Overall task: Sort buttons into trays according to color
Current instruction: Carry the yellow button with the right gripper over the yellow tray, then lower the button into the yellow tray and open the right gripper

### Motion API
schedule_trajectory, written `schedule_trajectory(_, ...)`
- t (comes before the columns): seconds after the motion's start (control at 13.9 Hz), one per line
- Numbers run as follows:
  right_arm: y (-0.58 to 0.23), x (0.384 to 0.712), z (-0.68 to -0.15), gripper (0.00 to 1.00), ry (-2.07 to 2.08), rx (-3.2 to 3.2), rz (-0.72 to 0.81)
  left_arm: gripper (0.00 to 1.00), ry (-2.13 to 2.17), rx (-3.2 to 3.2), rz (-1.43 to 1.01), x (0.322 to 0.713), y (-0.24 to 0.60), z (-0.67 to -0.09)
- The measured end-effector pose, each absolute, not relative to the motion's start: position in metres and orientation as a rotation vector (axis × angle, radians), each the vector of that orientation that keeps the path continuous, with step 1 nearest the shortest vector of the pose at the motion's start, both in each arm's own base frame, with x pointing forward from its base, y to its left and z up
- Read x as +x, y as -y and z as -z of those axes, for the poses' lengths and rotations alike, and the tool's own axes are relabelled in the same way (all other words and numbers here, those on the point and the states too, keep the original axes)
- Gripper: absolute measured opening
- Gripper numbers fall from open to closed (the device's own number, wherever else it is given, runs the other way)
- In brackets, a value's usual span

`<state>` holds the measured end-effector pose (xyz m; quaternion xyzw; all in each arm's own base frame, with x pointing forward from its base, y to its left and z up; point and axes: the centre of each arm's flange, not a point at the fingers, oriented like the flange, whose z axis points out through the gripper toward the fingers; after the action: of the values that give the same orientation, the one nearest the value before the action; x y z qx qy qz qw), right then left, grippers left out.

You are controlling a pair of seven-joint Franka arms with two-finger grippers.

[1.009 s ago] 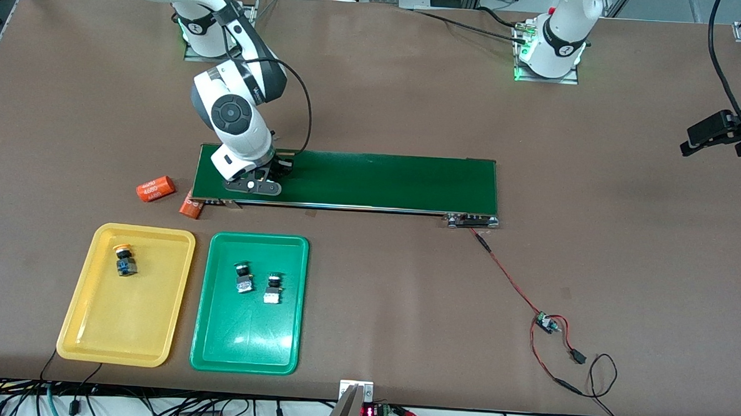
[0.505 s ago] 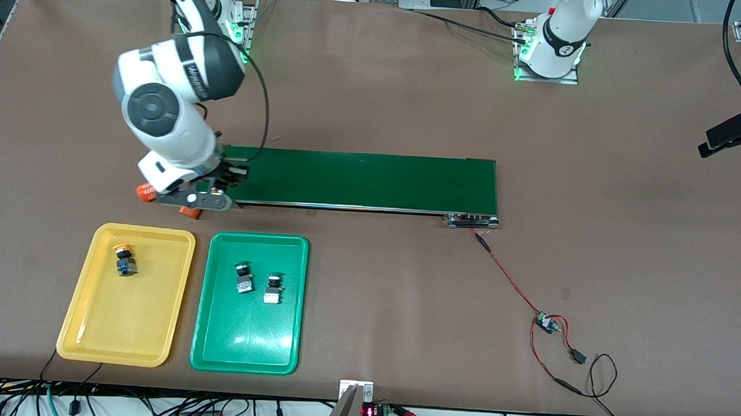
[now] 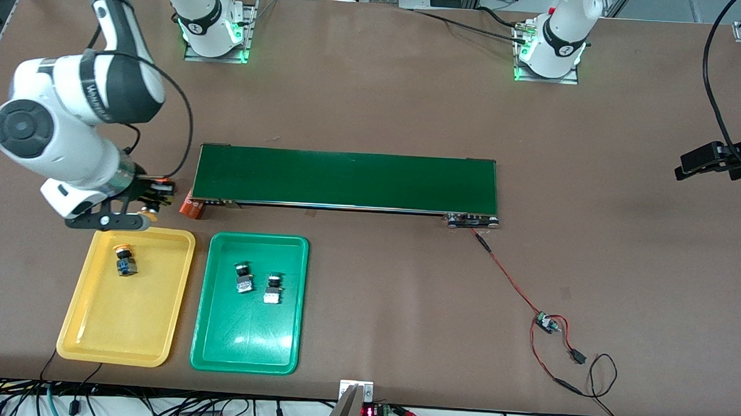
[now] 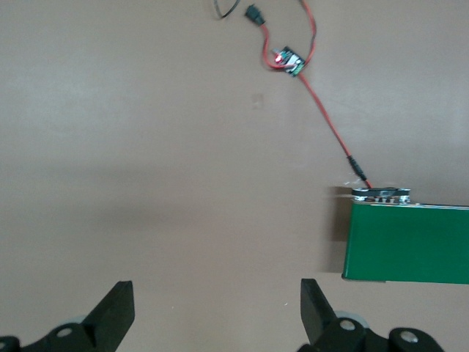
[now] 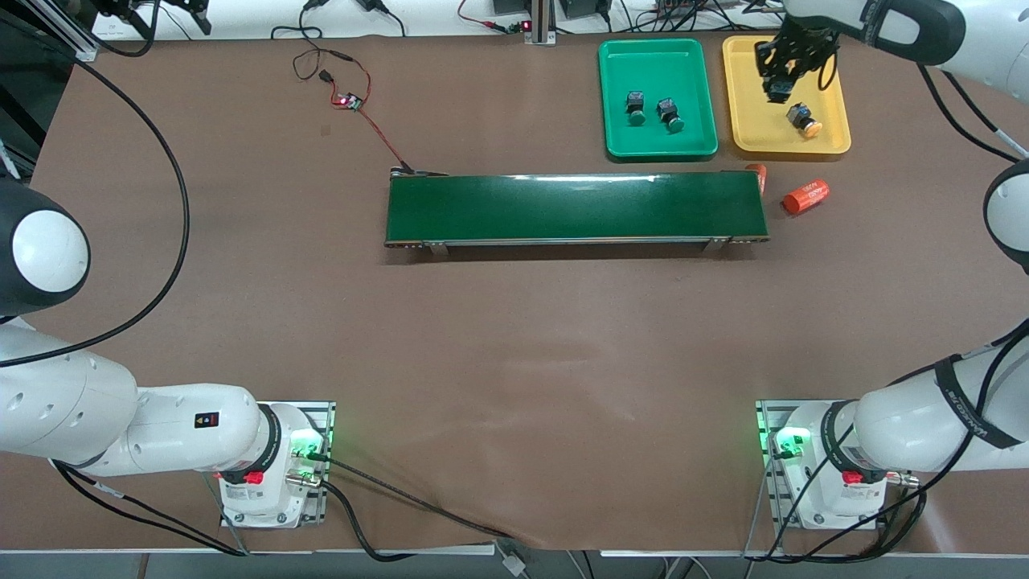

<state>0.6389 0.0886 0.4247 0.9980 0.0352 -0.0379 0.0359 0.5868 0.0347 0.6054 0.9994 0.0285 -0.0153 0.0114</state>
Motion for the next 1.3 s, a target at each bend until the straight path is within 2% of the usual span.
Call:
schedule_trajectory(0.22, -0.069, 0.653, -0.423, 0.41, -0.271, 3.067, 0.112, 1.00, -0.081, 3.116, -0.025, 0.586, -0.032, -0.630)
schedule_trajectory(0.43, -0.049, 0.679, -0.411, 0.41, -0.326, 3.077, 0.097, 1.00, -0.121, 3.111, -0.029, 0.586, -0.046, -0.631)
schedule_trajectory(0.72, -0.011, 0.715, -0.356, 0.41, -0.549, 3.133, 0.061, 1.00, -0.123, 3.101, -0.029, 0.586, -0.047, -0.631)
schedule_trajectory(0.94, 0.009, 0.723, -0.322, 0.41, -0.641, 3.142, 0.061, 1.00, -0.113, 3.073, -0.034, 0.586, -0.041, -0.631)
schedule_trajectory(1.3, 0.010, 0.737, -0.276, 0.41, -0.751, 3.110, -0.066, 1.00, -0.118, 3.071, -0.028, 0.587, -0.042, -0.629)
